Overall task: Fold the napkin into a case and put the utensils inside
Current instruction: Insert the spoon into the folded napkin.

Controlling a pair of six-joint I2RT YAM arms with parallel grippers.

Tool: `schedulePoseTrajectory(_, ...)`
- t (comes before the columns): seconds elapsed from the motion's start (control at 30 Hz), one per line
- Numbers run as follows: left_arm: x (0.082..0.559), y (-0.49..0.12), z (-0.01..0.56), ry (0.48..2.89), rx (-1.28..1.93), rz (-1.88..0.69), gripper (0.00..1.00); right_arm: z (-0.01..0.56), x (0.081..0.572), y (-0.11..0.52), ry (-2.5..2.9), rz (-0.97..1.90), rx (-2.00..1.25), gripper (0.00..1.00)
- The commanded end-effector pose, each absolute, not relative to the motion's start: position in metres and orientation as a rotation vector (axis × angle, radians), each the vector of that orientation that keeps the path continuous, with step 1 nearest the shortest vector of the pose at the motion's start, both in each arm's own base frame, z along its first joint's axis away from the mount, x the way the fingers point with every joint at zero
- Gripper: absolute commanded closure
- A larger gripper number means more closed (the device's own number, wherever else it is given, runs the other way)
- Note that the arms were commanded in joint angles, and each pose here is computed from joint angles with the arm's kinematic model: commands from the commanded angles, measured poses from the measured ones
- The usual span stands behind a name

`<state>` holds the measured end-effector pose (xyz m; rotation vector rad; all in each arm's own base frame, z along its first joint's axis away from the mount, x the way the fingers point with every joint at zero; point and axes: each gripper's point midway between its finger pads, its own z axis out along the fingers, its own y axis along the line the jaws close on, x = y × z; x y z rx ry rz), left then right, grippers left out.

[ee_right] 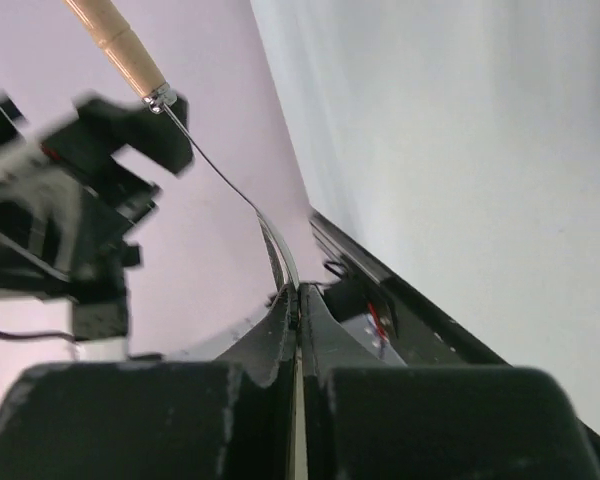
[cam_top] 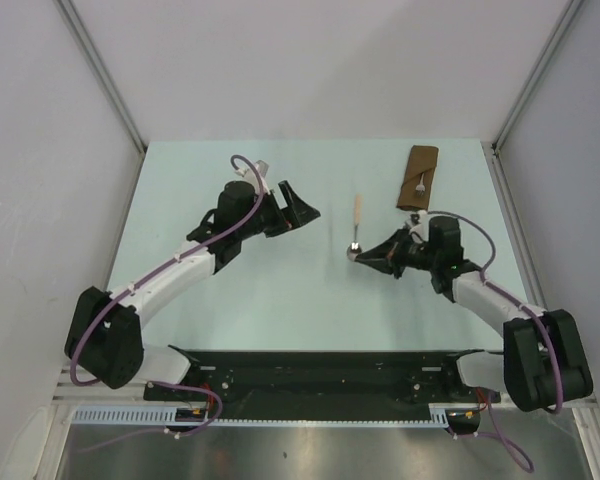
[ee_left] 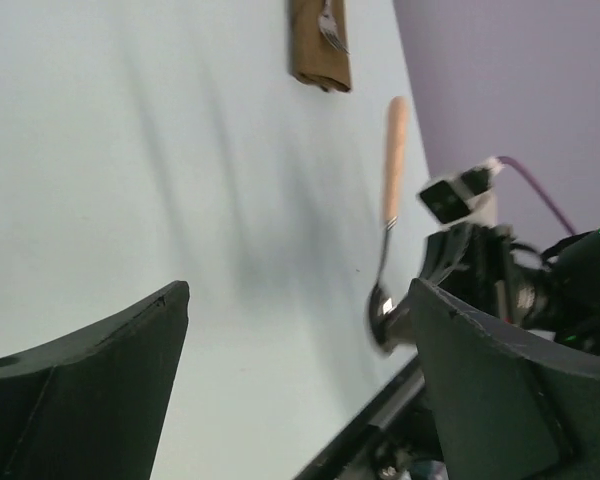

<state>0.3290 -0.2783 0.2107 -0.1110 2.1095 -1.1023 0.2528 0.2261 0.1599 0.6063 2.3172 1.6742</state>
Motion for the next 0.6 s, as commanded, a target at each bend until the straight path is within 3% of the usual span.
schedulePoseTrajectory(0.0, 0.331, -0.259, 0.229, 2.078, -0.014, -0.927, 0.08, 0.167, 0.291, 0.166, 2.273, 1.637, 0.846, 1.0)
schedulePoseTrajectory(0.23, 0.316, -0.261, 0.224, 2.092, 0.117, -0.927, 0.09, 0.138, 0.349, 0.088, 2.301, 1.518, 1.099, 1.0)
schedulePoseTrajectory(0.57, 0.304, -0.272, 0.214, 2.137, 0.198, -1.0, 0.09, 0.109, 0.411, 0.077, 2.362, 1.582, 1.14, 1.0)
